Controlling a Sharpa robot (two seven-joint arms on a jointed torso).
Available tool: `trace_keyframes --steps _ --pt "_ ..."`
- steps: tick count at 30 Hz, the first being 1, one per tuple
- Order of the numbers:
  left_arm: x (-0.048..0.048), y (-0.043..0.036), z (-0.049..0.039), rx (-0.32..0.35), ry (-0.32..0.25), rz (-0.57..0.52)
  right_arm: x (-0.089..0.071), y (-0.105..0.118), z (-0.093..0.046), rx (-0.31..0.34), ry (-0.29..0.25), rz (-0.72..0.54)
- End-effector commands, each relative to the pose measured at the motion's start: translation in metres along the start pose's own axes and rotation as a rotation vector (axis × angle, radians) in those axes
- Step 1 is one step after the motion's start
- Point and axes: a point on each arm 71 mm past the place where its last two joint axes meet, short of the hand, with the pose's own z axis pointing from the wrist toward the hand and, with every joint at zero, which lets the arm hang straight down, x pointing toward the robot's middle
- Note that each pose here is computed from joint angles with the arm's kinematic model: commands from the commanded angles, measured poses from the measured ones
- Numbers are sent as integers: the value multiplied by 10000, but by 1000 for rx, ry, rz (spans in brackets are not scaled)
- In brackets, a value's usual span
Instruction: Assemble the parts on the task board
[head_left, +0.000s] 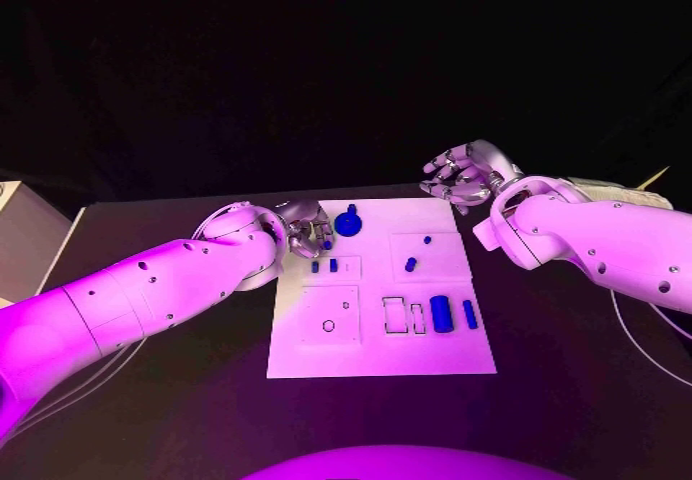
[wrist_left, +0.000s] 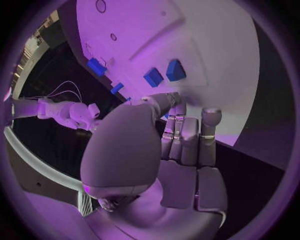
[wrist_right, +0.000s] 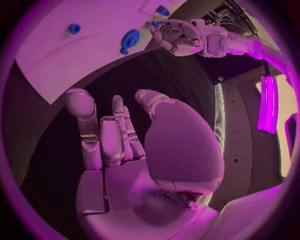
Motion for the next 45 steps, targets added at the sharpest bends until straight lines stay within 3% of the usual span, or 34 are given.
trace_keyframes --steps 1,16,28,30,33,37,45 --pt "2 0 -1 -7 3 3 17 2 -4 -11 21 -16" --pt "-36 109 -11 -38 -20 1 8 -36 -25 -16 42 -56" --pt "-185 339 -53 -57 -97 -68 -43 -115 -100 -76 135 -234" --pt "-240 385 -72 -45 -121 -148 -51 -137 -121 -85 156 -280" --pt "-349 468 -122 -6 -162 -364 -53 -163 -166 -105 189 -373" --pt "-431 589 -229 74 -168 -621 -21 -171 -233 -130 222 -482" --pt "-503 833 -449 132 -199 -998 84 -204 -317 -151 242 -616"
